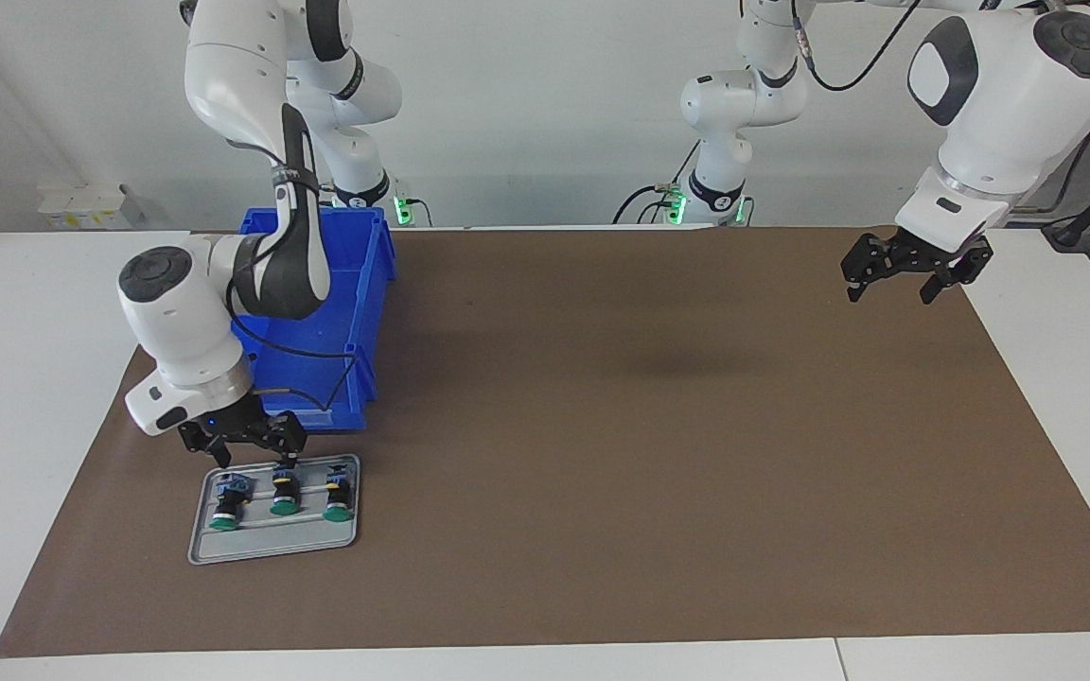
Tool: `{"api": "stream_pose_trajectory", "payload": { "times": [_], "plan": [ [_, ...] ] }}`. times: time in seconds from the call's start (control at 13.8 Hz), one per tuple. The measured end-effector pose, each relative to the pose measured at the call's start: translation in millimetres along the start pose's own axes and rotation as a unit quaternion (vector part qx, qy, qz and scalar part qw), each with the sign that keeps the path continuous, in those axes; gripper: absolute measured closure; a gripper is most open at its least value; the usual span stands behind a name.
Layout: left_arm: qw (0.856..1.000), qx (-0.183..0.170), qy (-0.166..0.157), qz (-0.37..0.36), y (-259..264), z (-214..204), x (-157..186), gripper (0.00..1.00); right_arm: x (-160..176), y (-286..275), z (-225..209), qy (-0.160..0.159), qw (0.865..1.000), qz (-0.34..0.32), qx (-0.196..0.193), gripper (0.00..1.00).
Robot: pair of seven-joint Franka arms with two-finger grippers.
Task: Place and press button with both arms
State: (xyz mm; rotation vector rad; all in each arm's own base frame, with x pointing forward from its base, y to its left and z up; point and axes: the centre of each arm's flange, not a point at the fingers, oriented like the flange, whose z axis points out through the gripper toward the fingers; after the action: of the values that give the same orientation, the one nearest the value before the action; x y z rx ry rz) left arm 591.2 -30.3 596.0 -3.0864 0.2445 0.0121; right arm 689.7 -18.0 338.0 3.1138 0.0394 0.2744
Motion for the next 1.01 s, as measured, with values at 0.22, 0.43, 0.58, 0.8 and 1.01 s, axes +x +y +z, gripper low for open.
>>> {"api": "stream_pose_trajectory", "payload": {
  "times": [0.22,0.43,0.58,0.8,1.01],
  "plan": [
    [1.000,0.000,0.000,0.000,0.0,0.0,0.0,0.00,-2.3,-3.5,18.6,-0.010,1.000,-0.006,-0.001,0.03],
    [1.000,0.000,0.000,0.000,0.0,0.0,0.0,0.00,-4.2,-4.8,31.1,-0.009,1.000,-0.007,-0.003,0.21],
    [1.000,0.000,0.000,0.000,0.0,0.0,0.0,0.00,-6.5,-3.8,37.6,-0.010,1.000,-0.007,-0.004,0.46],
    [1.000,0.000,0.000,0.000,0.0,0.0,0.0,0.00,-7.1,-0.5,39.0,-0.008,1.000,-0.004,-0.005,0.68],
    [1.000,0.000,0.000,0.000,0.0,0.0,0.0,0.00,6.0,0.2,20.6,0.006,1.000,0.006,-0.005,0.68]
  ]
}}
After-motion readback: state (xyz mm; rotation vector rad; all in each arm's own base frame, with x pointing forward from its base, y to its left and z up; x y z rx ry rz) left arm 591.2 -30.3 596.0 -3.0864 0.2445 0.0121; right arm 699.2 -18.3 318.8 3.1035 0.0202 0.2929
